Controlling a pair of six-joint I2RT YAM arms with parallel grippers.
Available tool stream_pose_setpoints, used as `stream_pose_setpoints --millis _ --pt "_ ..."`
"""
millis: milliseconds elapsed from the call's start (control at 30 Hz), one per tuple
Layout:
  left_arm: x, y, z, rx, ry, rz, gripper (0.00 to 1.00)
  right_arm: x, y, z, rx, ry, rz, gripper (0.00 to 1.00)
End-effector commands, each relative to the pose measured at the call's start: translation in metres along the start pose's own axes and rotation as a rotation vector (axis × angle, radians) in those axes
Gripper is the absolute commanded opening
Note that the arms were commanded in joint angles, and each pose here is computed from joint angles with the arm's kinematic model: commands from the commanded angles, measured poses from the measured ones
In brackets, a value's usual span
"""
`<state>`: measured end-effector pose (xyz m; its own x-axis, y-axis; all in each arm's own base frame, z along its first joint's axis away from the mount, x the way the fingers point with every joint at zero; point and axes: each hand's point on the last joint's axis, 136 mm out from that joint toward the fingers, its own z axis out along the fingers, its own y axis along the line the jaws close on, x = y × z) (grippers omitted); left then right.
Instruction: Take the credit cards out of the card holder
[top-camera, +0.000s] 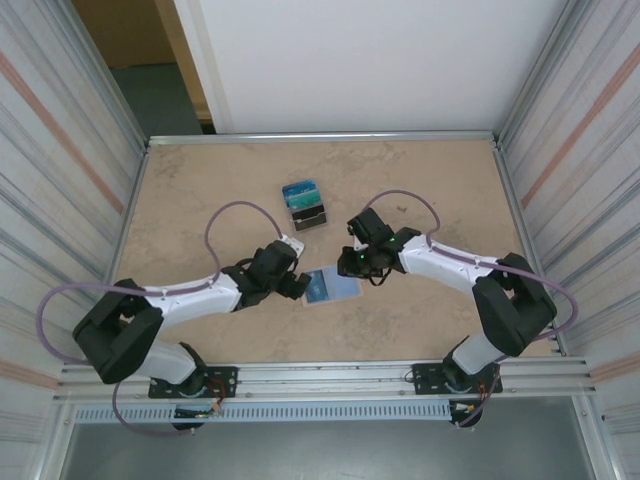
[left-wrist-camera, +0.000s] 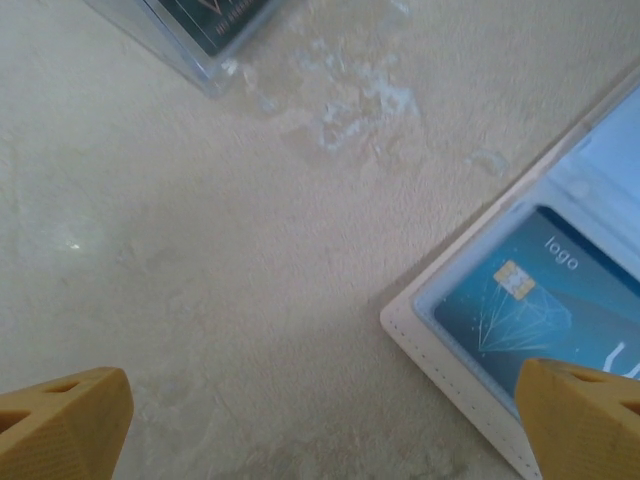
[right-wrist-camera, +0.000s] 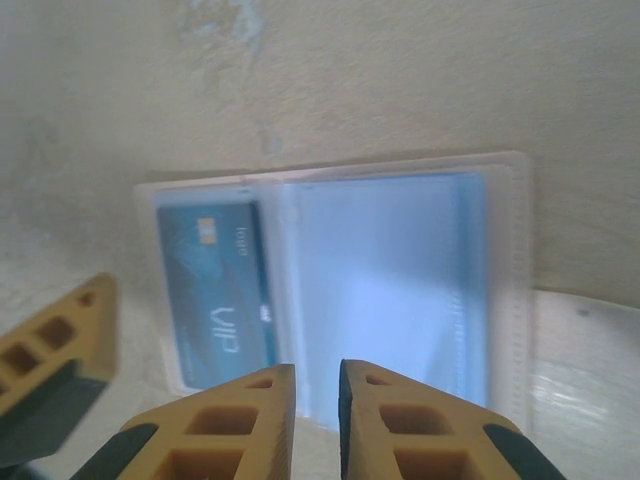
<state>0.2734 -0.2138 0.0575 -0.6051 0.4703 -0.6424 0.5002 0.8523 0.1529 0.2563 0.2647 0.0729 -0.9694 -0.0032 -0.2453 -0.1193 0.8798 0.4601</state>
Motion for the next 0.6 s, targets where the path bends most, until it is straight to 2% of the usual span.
stream_pose_setpoints --millis 0,267,567 --pt "0.0 -0.007 0.005 0.025 0.021 -0.008 0.99 0.006 0.021 0.008 -0.109 0.054 -0.015 0.18" --pt "0.007 -0.009 0.014 0.023 0.066 0.01 0.99 0.011 0.019 0.024 -0.084 0.098 -0.012 0.14" --pt "0.015 -0.005 0.016 0.0 0.1 0.025 0.99 0.015 0.027 0.037 -0.144 0.143 0.014 0.15"
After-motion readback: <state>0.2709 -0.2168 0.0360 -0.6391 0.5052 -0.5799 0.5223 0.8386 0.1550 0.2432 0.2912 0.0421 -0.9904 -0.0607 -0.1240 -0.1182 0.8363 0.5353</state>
